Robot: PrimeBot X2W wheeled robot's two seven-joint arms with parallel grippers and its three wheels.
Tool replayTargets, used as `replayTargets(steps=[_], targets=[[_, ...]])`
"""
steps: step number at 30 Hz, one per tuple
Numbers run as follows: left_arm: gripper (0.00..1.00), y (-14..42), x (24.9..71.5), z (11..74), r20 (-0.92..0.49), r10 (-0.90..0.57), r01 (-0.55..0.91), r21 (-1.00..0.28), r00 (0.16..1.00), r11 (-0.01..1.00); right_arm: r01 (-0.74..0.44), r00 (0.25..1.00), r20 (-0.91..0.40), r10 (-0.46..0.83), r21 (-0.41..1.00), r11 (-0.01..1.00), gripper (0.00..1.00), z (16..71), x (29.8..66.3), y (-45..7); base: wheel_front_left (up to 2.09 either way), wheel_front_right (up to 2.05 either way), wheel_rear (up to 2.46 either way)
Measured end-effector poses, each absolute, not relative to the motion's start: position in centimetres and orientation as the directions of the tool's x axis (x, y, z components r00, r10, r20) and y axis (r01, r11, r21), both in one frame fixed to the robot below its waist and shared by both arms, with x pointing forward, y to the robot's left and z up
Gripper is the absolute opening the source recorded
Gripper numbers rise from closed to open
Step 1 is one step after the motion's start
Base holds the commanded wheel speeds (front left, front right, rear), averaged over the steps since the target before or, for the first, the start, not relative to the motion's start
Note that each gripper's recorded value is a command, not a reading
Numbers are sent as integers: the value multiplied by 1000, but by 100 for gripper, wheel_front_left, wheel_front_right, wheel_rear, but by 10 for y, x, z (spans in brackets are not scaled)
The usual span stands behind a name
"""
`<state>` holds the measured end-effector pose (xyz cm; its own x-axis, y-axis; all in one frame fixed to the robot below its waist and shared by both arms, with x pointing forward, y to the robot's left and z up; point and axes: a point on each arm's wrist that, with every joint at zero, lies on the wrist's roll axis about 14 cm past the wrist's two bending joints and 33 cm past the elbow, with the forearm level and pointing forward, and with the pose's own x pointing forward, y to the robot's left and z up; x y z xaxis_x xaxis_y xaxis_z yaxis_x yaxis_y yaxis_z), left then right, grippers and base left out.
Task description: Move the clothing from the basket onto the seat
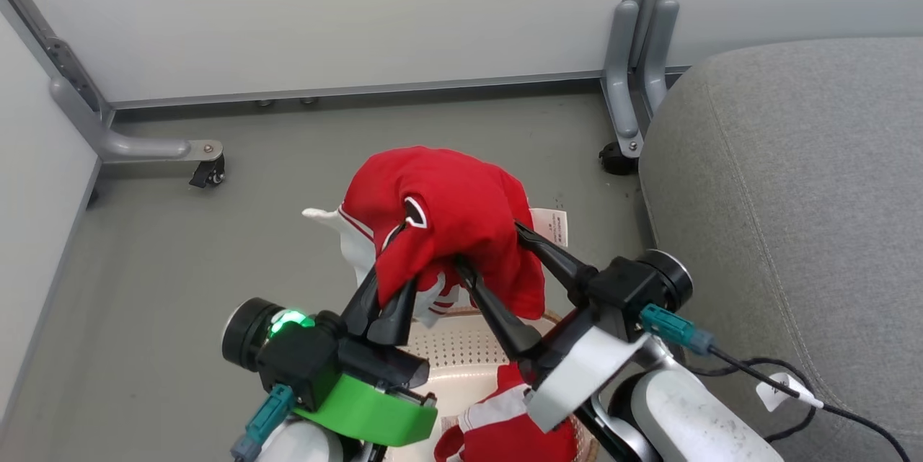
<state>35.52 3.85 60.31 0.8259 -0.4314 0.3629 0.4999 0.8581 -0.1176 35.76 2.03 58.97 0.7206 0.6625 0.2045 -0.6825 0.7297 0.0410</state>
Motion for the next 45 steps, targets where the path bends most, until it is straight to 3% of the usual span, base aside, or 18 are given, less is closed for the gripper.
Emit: replayTargets(steps=[6, 8, 9, 30, 31, 32, 33, 45], targets=[[0, 30, 352, 602, 357, -459, 526, -117, 814, 842, -712, 690, 170, 703, -14, 702, 100, 583, 367, 37, 0, 0, 0], [0, 28, 351, 602, 355, -466, 533, -117, 810, 838, -724, 681, 150, 717, -11, 690, 29, 579, 368, 43, 0, 0, 0], [0, 27, 351, 602, 355, -468, 535, -117, 809, 837, -726, 679, 146, 719, -6, 687, 0, 578, 368, 45, 0, 0, 0], [0, 23, 351, 600, 346, -478, 544, -125, 807, 829, -734, 676, 161, 719, 68, 676, 0, 575, 372, 48, 0, 0, 0], [4, 23, 351, 598, 338, -478, 543, -129, 811, 829, -733, 677, 161, 718, 70, 676, 0, 575, 372, 47, 0, 0, 0], [44, 23, 352, 598, 336, -476, 541, -134, 813, 830, -729, 682, 166, 712, 75, 680, 0, 575, 374, 46, 0, 0, 0], [100, 23, 352, 596, 325, -477, 540, -138, 817, 831, -724, 688, 174, 705, 84, 685, 0, 577, 376, 44, 0, 0, 0], [100, 31, 339, 556, 145, -526, 542, -118, 838, 832, -690, 720, 193, 666, 104, 716, 0, 581, 394, 33, 0, 0, 0]])
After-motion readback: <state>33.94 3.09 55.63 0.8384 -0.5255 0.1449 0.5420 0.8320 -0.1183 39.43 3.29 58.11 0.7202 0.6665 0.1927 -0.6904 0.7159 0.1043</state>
